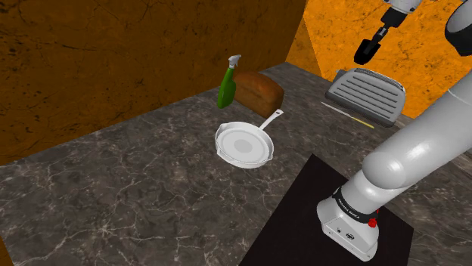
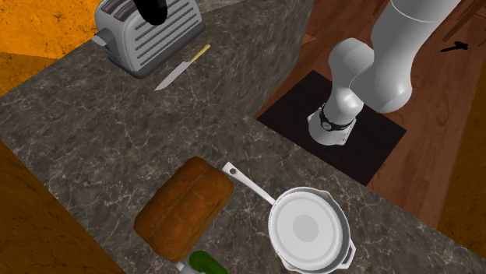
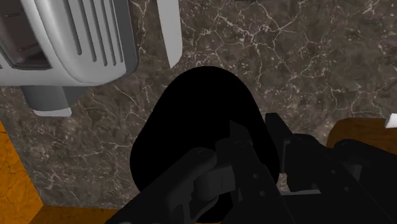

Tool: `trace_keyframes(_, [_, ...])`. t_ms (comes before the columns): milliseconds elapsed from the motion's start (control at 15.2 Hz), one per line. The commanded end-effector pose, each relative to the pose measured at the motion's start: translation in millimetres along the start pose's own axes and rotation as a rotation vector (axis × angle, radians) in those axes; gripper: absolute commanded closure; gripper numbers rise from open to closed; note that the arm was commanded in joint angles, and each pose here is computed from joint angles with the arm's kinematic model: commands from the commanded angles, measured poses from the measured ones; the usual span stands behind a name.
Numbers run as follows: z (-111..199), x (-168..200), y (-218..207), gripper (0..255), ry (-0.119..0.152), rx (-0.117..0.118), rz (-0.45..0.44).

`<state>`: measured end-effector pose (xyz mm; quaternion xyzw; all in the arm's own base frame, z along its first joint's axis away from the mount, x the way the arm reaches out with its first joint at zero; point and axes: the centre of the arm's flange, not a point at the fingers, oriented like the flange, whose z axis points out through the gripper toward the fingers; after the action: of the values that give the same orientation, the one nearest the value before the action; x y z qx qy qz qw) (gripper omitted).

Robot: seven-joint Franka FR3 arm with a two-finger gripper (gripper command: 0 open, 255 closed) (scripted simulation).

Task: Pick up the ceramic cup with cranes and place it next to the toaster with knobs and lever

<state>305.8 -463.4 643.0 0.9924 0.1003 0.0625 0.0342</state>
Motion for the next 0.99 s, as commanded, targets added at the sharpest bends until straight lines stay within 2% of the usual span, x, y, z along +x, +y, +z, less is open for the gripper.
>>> trace_keyframes(0, [-1, -21, 18, 255, 0.001, -0.001, -0.002])
trace_keyframes(198, [-2, -46, 43, 255, 0.001, -0.001, -0.002])
trace_keyframes(924, [55, -53, 38, 255, 0.001, -0.001, -0.002])
